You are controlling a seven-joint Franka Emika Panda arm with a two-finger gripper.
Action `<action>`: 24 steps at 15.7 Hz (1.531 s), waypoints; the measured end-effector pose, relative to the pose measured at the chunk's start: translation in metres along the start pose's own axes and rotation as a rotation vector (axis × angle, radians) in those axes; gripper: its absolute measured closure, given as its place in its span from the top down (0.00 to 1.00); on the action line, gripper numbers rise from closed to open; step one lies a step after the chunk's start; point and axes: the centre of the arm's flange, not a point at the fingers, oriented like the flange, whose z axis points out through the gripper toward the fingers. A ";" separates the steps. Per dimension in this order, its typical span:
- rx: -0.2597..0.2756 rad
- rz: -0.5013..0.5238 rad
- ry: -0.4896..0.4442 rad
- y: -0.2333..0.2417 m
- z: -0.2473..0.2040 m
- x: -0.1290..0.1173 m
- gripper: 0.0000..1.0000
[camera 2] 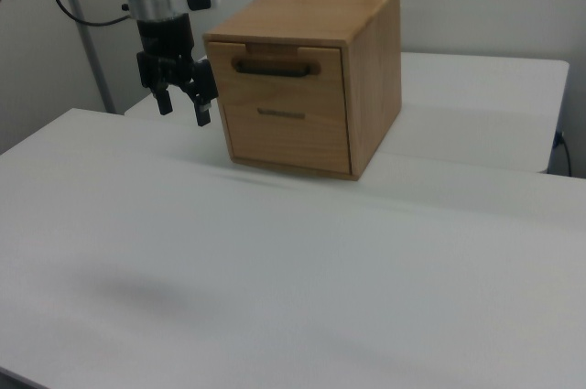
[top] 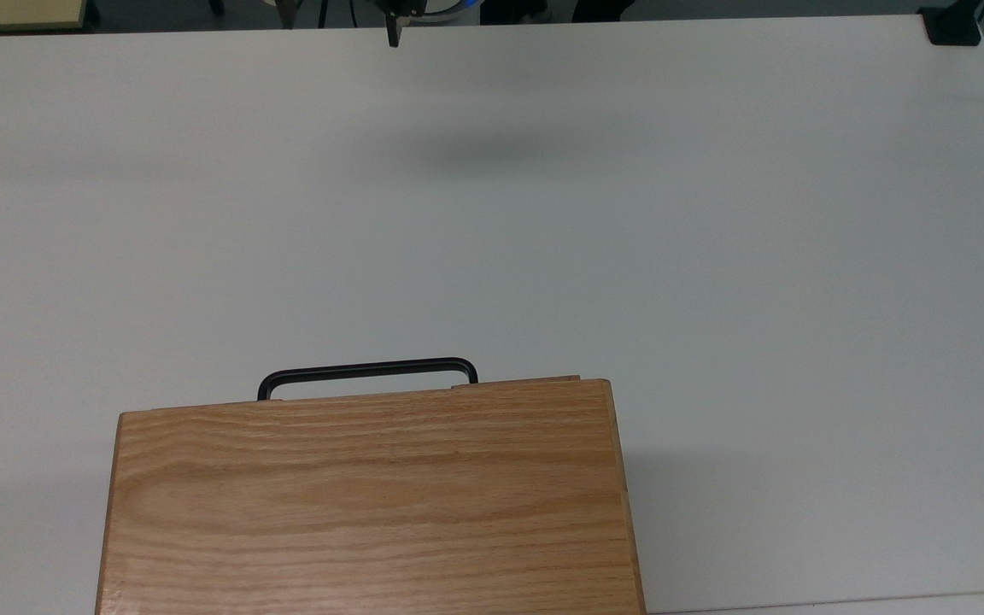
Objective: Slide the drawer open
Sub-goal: 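Move the gripper down toward the black bar handle of the drawer, then close the gripper around the black drawer handle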
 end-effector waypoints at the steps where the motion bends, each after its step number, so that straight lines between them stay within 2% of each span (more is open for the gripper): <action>1: 0.000 -0.001 0.001 -0.001 0.002 0.002 1.00; 4: 0.013 0.060 0.074 -0.004 0.004 0.017 1.00; 7: 0.056 0.245 0.160 -0.012 0.015 0.042 1.00; 10: 0.187 0.499 0.268 -0.022 0.038 0.081 1.00; 13: 0.392 0.765 0.357 -0.027 0.056 0.117 1.00; 14: 0.452 0.835 0.379 -0.027 0.059 0.125 1.00; 16: 0.533 0.936 0.414 -0.028 0.062 0.136 1.00; 19: 0.637 1.034 0.501 -0.039 0.071 0.152 1.00; 23: 0.685 1.046 0.541 -0.063 0.097 0.165 1.00; 24: 0.697 1.046 0.556 -0.065 0.098 0.167 0.97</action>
